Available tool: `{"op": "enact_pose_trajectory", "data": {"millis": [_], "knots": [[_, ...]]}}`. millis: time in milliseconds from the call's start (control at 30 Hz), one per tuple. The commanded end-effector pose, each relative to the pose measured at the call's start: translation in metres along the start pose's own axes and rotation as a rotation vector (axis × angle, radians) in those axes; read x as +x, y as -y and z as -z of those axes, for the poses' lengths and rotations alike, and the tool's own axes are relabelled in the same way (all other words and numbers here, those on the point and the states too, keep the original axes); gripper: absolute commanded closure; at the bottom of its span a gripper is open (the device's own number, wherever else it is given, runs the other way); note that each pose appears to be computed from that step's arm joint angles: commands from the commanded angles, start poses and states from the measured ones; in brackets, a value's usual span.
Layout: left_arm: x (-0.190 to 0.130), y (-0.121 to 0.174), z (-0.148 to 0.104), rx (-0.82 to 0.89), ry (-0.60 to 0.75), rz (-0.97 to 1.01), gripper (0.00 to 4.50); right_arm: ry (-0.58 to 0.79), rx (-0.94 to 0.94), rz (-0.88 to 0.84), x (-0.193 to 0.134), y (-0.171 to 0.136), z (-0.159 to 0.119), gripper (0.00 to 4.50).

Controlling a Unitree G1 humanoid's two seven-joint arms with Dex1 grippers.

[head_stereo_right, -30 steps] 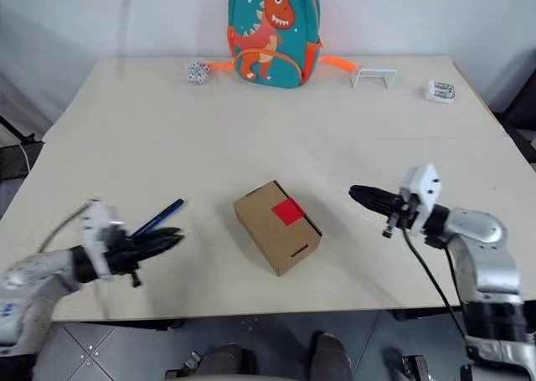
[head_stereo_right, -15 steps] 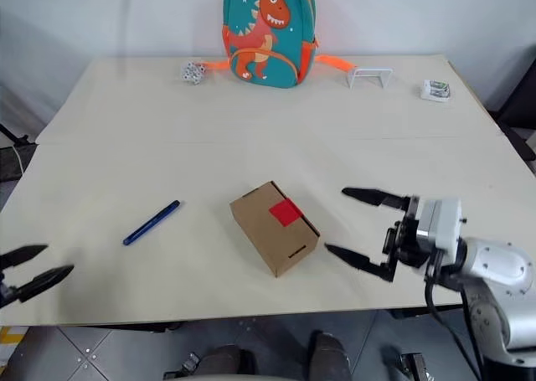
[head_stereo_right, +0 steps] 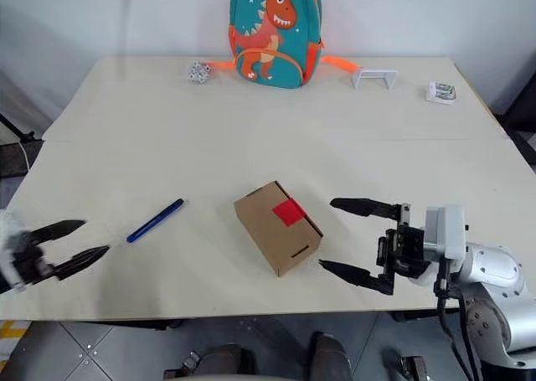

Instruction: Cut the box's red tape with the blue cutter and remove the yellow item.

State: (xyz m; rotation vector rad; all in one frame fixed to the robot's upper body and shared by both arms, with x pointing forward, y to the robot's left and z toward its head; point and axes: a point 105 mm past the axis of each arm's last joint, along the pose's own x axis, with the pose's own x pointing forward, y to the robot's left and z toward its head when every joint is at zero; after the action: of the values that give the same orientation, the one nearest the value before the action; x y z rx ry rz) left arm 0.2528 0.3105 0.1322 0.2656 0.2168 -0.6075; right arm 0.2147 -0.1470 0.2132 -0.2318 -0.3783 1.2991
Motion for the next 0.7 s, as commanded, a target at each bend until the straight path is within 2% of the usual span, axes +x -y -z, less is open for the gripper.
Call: {"op": "enact_pose_trajectory", "data": {"millis": [33, 300, 533, 567, 700], "knots": [[0.017, 0.004, 0.009, 0.073, -0.061, 0.005, 0.00, 0.011, -0.017, -0.009, 0.004, 0.000, -0.003, 0.06], [0.048, 0.002, 0.020, -0.015, -0.070, -0.047, 0.00, 0.006, -0.028, -0.006, 0.008, 0.001, -0.003, 0.06], [0.052, 0.003, 0.031, -0.037, -0.121, -0.063, 0.00, 0.002, -0.025, 0.007, 0.010, -0.002, -0.002, 0.06], [0.052, 0.003, 0.031, -0.037, -0.128, -0.067, 0.38, 0.001, -0.024, 0.010, 0.010, -0.002, -0.002, 0.00], [0.049, 0.005, 0.040, -0.045, -0.174, -0.066, 1.44, -0.004, -0.024, 0.019, 0.008, -0.001, -0.001, 0.00]]}}
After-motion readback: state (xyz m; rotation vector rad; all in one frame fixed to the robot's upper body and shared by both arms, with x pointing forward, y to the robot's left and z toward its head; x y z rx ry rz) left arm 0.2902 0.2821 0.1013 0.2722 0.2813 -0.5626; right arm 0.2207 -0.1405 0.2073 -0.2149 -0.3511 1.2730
